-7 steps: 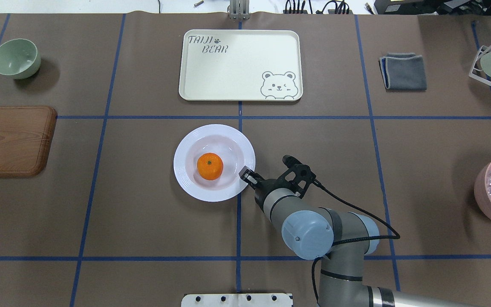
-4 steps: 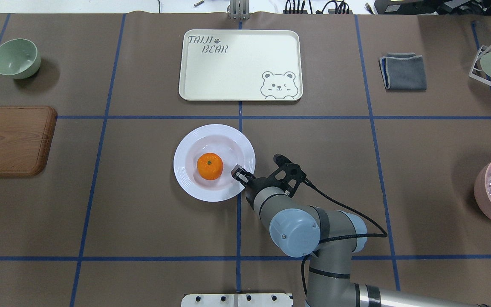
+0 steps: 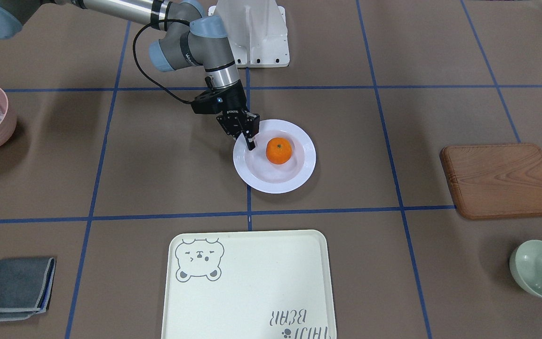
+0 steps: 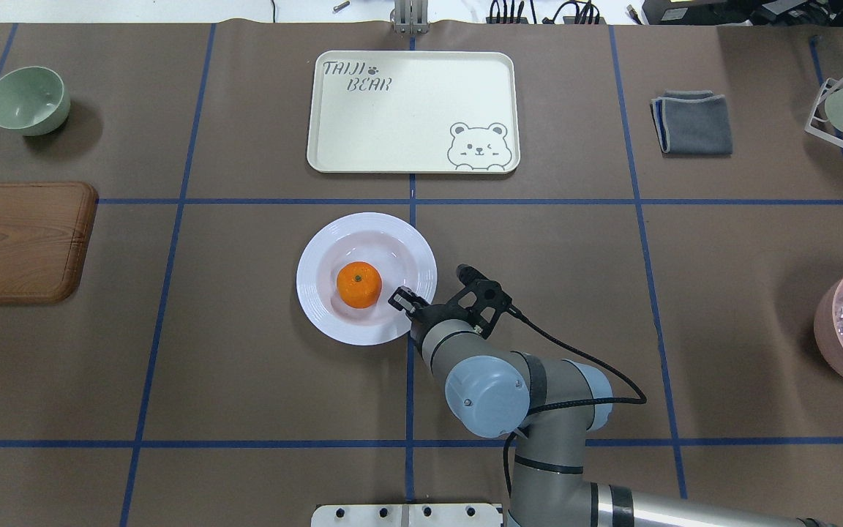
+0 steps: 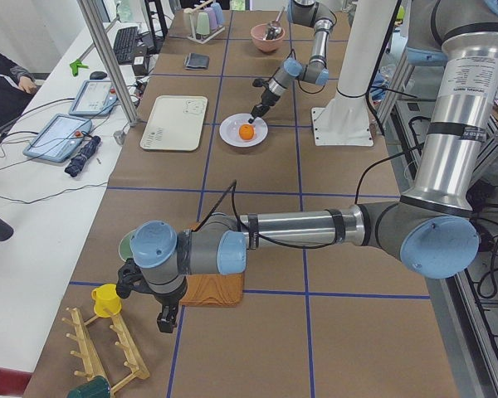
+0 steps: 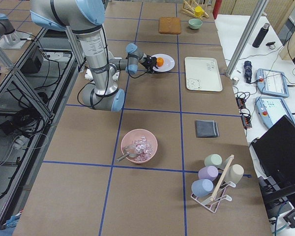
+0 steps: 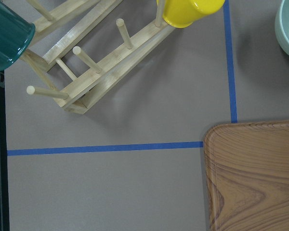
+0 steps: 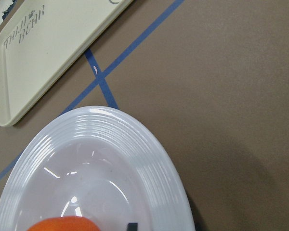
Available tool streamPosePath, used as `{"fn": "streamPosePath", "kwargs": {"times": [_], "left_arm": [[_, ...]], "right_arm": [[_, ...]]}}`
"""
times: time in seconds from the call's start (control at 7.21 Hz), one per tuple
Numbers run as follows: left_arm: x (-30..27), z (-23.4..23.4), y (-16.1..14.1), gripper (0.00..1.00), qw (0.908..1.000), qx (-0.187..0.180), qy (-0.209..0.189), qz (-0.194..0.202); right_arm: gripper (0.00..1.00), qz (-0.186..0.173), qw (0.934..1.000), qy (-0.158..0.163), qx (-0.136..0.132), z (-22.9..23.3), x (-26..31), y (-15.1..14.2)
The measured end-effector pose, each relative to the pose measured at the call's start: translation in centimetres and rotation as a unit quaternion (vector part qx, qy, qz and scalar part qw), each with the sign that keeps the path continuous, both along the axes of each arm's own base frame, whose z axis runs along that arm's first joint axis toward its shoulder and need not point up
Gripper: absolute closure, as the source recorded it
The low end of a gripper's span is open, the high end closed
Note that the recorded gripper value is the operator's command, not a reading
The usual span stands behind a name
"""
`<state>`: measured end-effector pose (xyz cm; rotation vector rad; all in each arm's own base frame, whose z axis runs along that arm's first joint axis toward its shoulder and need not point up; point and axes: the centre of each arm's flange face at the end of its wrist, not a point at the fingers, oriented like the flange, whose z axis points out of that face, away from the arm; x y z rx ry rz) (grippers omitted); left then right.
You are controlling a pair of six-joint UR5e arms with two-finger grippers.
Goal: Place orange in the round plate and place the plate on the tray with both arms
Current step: 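Grip the white plate rim nearest the robot with the right gripper, then lift the plate with the orange and carry it onto the cream tray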
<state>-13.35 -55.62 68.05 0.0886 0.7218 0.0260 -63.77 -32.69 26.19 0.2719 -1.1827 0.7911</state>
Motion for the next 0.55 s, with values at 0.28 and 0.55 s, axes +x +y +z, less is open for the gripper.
{"fn": "streamPosePath", "kwargs": {"times": [0.28, 0.55], "left_arm": [[0.0, 0.0, 0.0, 0.01, 1.0, 0.0, 0.0, 0.0], [0.0, 0.0, 0.0, 0.01, 1.0, -0.001, 0.0, -0.001]], "right_arm": [[1.0, -0.003, 1.0, -0.002, 0.001, -0.4, 0.3, 0.0], [1.0, -0.008, 0.9998, -0.018, 0.001, -2.9, 2.9, -0.2]]}}
